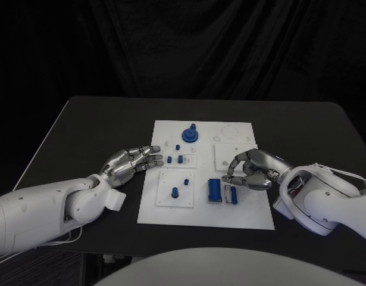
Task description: Assemble the parts on the task board
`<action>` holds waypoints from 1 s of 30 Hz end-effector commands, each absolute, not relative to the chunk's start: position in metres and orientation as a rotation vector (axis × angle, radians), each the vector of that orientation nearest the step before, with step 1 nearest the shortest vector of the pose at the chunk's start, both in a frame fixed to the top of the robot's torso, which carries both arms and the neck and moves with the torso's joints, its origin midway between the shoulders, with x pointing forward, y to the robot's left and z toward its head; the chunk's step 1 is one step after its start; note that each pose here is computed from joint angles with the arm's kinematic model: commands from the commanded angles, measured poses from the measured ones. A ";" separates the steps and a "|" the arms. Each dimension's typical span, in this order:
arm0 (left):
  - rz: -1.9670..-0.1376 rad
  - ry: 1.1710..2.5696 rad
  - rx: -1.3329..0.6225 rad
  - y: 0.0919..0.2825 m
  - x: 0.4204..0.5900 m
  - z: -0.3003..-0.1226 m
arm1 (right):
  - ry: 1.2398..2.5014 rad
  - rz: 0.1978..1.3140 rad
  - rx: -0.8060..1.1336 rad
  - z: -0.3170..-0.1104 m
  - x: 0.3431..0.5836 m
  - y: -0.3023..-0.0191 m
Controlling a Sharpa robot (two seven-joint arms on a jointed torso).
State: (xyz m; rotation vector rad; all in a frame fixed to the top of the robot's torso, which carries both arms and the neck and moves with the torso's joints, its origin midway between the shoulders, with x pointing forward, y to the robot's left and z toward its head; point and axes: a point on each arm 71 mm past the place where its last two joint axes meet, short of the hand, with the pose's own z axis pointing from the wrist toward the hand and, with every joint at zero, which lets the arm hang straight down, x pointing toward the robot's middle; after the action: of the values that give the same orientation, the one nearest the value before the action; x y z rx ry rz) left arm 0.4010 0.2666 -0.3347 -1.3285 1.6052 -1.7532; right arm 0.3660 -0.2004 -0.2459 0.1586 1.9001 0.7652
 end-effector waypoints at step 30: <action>-1.762 1.598 -1.336 0.267 0.398 -0.336 | 1.783 0.708 -0.171 -0.267 0.346 -0.178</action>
State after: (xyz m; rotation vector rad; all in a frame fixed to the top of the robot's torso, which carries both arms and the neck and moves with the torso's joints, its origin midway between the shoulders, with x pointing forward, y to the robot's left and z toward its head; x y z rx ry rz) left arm 0.3997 0.2681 -0.3357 -1.3326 1.6036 -1.7502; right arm 0.3460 -0.1774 -0.2663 -0.1660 1.7984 0.7370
